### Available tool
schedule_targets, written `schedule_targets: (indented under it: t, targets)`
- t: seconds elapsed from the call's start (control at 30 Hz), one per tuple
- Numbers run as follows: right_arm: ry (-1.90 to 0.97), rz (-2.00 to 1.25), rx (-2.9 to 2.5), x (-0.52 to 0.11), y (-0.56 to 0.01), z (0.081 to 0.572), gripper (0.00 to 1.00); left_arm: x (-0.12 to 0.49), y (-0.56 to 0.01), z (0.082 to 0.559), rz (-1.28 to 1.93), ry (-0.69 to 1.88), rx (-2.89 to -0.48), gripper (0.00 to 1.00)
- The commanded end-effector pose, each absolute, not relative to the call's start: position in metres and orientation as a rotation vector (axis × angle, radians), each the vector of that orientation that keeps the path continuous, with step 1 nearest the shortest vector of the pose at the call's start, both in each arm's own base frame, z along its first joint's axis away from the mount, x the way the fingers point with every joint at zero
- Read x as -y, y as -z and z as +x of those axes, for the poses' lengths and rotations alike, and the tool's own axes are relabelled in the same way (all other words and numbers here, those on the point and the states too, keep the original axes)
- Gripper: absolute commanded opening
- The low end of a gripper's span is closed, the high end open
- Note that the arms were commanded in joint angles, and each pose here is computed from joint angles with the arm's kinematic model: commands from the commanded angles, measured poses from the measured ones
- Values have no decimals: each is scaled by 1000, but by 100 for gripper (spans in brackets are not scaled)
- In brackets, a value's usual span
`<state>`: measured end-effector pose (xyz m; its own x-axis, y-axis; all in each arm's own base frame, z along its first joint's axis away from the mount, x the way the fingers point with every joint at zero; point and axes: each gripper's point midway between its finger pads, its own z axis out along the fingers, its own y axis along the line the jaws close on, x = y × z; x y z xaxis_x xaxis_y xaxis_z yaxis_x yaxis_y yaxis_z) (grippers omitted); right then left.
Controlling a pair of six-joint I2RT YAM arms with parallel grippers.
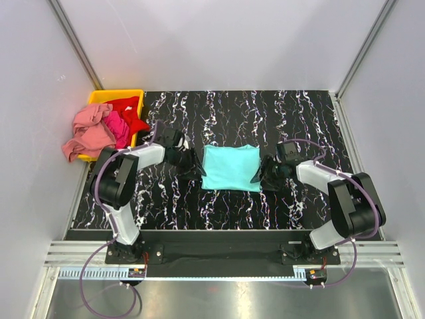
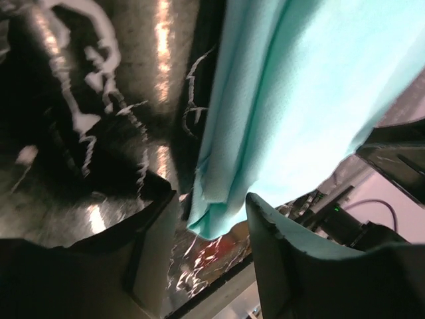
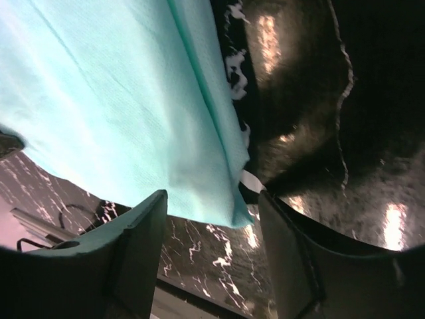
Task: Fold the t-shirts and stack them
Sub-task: Neatly place the folded tshirt to the corner
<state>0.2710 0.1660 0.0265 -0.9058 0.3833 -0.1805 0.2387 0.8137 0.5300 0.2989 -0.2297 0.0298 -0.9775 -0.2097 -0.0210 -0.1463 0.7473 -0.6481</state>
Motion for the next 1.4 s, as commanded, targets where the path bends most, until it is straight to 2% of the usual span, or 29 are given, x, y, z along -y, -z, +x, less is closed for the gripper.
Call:
schedule_targets:
  t: [0.0, 0.07, 0.2, 0.23, 0.33, 0.57, 0.7, 0.8, 0.93, 1.07, 1.23, 1.37]
  targets:
    - [-637, 471, -2739, -155, -40, 270, 65, 208, -53, 312, -233, 819, -2833, 52]
    - [-574, 463, -2736, -148, -51, 273, 63, 209, -80, 324, -204, 815, -2763, 53]
    - [-620, 412, -2699, -155, -70, 285, 37, 238, -114, 331, -115, 994, -2638, 54]
    - [-692, 378, -2683, -164, -75, 289, 27, 256, -120, 327, -50, 1110, -2594, 53]
    - [-843, 317, -2662, -182, -77, 292, 20, 276, -105, 313, -5, 1179, -2620, 50]
    - [-736, 356, -2760, -166, -24, 280, 19, 257, -30, 289, -70, 986, -2785, 48]
    - [-644, 406, -2781, -150, -7, 279, 18, 246, -15, 281, -87, 911, -2817, 47]
    - [-605, 404, -2787, -146, -8, 281, 19, 247, -21, 281, -78, 927, -2809, 47]
    - [-599, 377, -2726, -144, -38, 290, 21, 254, -49, 288, -52, 972, -2763, 48]
    - [-648, 357, -2728, -147, -56, 280, 24, 259, -78, 293, -34, 1016, -2709, 50]
    - [-810, 336, -2725, -162, -57, 262, 24, 266, -97, 294, -16, 1092, -2647, 52]
    - [-776, 356, -2750, -159, -40, 260, 24, 273, -87, 296, -23, 1149, -2638, 52]
